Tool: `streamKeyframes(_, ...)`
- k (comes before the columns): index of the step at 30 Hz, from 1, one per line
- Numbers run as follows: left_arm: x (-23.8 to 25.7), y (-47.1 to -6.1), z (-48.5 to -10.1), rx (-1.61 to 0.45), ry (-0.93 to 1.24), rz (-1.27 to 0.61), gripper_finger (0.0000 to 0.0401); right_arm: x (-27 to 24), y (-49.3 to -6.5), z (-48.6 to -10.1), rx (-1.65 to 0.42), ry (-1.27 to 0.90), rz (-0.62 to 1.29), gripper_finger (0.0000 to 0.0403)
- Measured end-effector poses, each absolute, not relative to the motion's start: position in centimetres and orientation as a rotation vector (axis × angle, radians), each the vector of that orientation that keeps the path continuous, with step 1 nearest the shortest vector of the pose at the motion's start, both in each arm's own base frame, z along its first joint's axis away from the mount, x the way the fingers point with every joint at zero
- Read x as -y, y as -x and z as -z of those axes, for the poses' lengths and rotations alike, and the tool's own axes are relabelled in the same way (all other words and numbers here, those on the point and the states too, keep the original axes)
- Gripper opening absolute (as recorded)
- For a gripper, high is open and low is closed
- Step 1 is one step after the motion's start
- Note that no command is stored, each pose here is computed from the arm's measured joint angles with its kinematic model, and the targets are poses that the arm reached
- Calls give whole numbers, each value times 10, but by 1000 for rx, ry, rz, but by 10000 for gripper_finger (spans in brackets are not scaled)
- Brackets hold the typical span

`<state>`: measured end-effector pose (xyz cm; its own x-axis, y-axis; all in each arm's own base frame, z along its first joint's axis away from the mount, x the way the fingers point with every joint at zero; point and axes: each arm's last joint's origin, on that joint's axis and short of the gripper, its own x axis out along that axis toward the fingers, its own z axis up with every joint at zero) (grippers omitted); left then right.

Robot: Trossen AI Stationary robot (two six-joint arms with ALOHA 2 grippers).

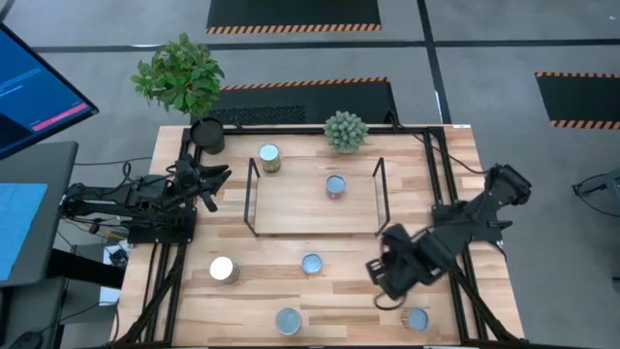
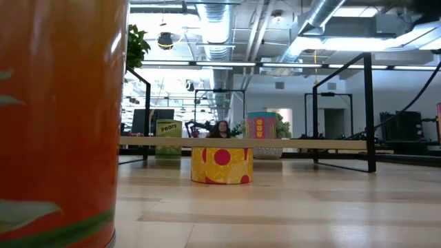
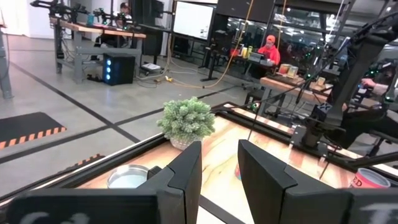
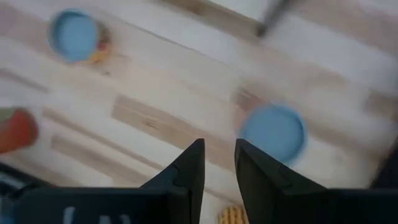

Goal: Pick and place cans onto a shelf
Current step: Put the canned mixed fruit on the shelf

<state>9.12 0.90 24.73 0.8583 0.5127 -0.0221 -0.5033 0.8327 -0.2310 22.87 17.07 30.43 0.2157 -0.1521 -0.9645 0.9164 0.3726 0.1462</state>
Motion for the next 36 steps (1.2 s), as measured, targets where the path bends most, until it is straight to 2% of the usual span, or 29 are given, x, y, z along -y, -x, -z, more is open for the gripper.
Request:
streamKeyframes(6,-9,-91,-247,41,234,-538,93,-181,-217,-301,-1003,-1054,1054,113)
streamKeyframes(14,-9,-91,-247,41,234,-538,93,-173,-233,-267,-983,-1068,1152,113)
streamKeyframes(36,-9,-91,-247,38,225,-538,93,-167,-229,-231,-1060,-1070,1196,113)
